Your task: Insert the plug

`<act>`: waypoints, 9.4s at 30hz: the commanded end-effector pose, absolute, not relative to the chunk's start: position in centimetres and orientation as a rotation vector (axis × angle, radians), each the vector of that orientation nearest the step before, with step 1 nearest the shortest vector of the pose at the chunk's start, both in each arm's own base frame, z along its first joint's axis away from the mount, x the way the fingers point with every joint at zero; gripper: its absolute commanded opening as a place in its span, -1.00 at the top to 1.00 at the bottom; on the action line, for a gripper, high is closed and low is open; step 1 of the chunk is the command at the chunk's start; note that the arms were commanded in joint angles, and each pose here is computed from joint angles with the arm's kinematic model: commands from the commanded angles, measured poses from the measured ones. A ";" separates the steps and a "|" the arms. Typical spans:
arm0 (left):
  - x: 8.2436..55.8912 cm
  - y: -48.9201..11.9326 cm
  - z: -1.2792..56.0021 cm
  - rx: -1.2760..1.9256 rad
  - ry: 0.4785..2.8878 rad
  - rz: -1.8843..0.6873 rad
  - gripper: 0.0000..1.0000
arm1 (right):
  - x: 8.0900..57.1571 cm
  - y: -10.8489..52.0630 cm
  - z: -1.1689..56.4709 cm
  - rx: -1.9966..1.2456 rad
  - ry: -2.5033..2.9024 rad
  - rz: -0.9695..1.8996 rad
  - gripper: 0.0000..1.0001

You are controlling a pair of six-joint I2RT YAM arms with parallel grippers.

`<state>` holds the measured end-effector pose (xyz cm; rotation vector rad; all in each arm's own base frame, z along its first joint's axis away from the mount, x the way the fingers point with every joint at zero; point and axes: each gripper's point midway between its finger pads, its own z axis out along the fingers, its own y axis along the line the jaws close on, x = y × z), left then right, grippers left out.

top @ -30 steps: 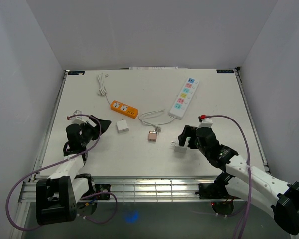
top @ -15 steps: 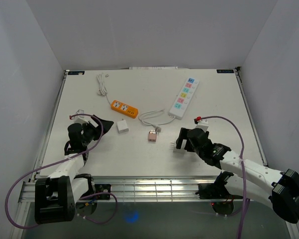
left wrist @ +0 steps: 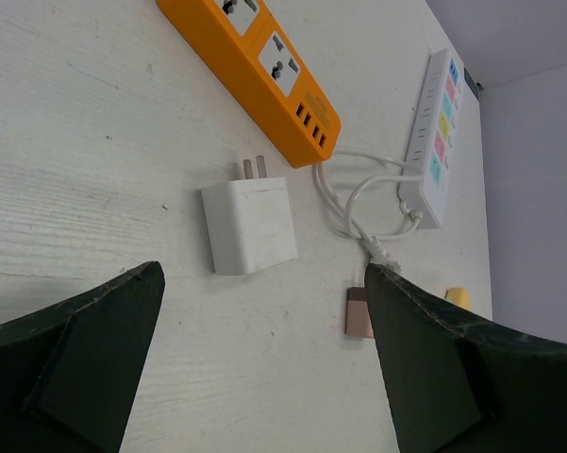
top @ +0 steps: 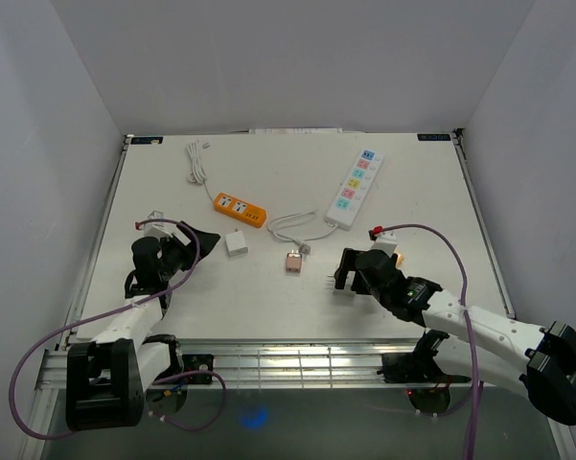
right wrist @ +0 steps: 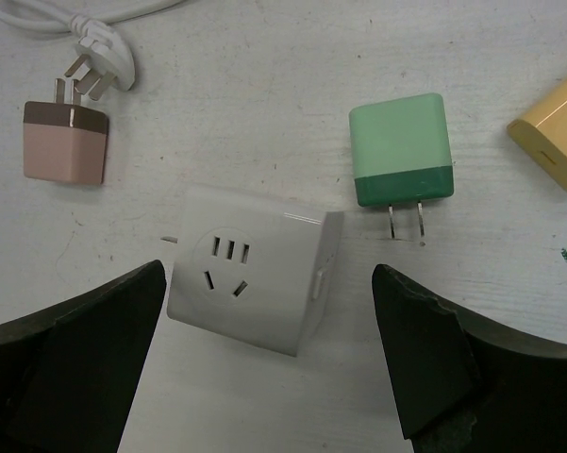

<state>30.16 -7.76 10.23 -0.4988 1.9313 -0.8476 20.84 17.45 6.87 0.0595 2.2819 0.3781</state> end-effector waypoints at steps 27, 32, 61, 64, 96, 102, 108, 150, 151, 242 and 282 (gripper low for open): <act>32.1 -11.1 10.9 -0.503 2.083 -0.932 -0.96 | 22.1 20.8 8.4 -0.180 2.208 0.397 -0.30; 32.1 -15.0 12.4 -0.507 2.183 -0.955 -0.96 | 22.9 22.0 9.9 -0.325 2.099 0.415 -0.27; 31.2 -19.6 15.8 -0.560 2.429 -1.238 -0.96 | 23.8 25.9 13.4 -0.744 1.840 0.426 -0.24; 30.9 -21.1 16.5 -0.659 2.448 -1.221 -0.96 | 23.8 26.8 13.5 -0.766 1.811 0.432 -0.24; 28.6 -27.9 15.1 -0.780 2.684 -1.122 -0.96 | 25.6 33.7 17.9 -1.002 1.483 0.209 -0.18; 28.9 -27.9 15.0 -0.768 2.669 -1.100 -0.57 | 25.6 34.2 17.6 -1.026 1.474 0.151 -0.17; 28.9 -28.4 15.3 -0.754 2.666 -1.119 -0.14 | 25.3 34.4 17.3 -1.031 1.467 0.126 -0.16; 27.2 -29.1 20.4 0.029 2.281 -1.373 1.00 | 24.0 31.3 22.8 -0.838 1.613 0.919 -0.79; 27.0 -29.4 20.4 0.046 2.288 -1.394 1.00 | 24.1 31.5 23.0 -0.845 1.608 0.931 -0.79; 42.1 -16.6 21.7 -0.435 2.170 -1.146 -0.96 | 30.8 29.6 18.6 -0.646 1.823 0.817 0.56; 55.0 -12.9 10.9 -0.515 2.035 -1.053 -0.71 | 31.8 30.7 17.8 -0.713 1.802 0.806 0.57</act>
